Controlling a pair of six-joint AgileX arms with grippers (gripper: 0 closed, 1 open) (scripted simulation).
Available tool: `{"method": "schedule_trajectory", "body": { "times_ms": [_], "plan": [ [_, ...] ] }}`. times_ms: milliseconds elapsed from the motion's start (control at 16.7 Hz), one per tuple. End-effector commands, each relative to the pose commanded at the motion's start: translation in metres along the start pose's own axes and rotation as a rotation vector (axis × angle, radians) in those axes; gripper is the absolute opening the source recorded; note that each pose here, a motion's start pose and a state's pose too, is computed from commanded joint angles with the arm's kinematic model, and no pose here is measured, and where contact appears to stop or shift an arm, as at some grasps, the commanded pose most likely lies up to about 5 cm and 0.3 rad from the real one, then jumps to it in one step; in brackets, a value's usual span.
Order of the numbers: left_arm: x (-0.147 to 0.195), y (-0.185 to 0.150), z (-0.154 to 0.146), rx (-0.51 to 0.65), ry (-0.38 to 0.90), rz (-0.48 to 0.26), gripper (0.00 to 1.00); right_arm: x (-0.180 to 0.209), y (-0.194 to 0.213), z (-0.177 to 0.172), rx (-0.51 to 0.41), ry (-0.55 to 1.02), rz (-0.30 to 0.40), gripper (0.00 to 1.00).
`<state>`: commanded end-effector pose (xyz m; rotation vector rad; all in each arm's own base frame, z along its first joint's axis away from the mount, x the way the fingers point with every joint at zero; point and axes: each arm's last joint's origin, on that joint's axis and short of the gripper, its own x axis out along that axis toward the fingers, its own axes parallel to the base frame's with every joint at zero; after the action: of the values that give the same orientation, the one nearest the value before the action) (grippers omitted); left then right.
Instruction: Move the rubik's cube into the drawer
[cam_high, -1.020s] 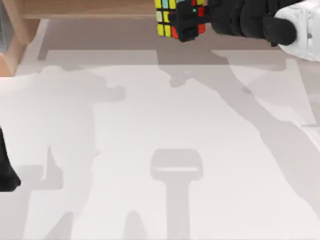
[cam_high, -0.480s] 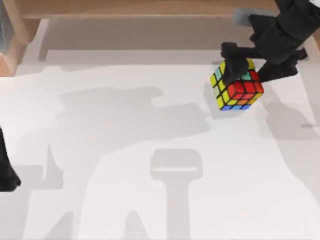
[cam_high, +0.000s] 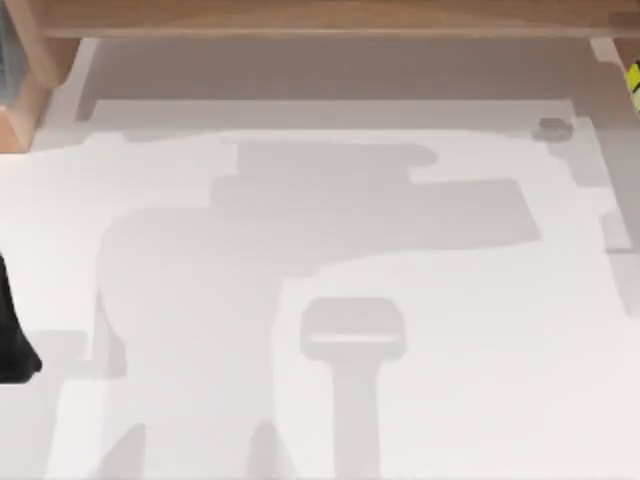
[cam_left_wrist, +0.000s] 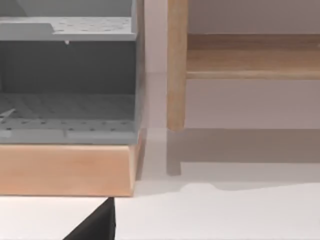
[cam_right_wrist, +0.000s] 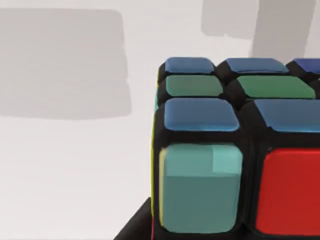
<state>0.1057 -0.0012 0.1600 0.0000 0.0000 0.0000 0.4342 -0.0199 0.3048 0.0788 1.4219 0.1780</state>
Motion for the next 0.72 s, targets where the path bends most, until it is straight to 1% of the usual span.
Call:
{"method": "schedule_trajectory", "body": {
  "times_ms": [180,300,480,600,720],
  "plan": [
    [0.000,0.000,0.000,0.000,0.000,0.000,1.00,-0.017,-0.056,0.003,0.030,-0.035,-0.086,0.00],
    [0.000,0.000,0.000,0.000,0.000,0.000,1.00,-0.010,-0.092,0.007,0.043,-0.032,-0.132,0.00],
    [0.000,0.000,0.000,0.000,0.000,0.000,1.00,0.022,-0.136,0.012,0.051,0.009,-0.170,0.00],
    [0.000,0.000,0.000,0.000,0.000,0.000,1.00,0.050,-0.159,0.014,0.056,0.056,-0.173,0.00],
    [0.000,0.000,0.000,0.000,0.000,0.000,1.00,0.077,-0.175,0.013,0.060,0.113,-0.161,0.00]
  ]
}}
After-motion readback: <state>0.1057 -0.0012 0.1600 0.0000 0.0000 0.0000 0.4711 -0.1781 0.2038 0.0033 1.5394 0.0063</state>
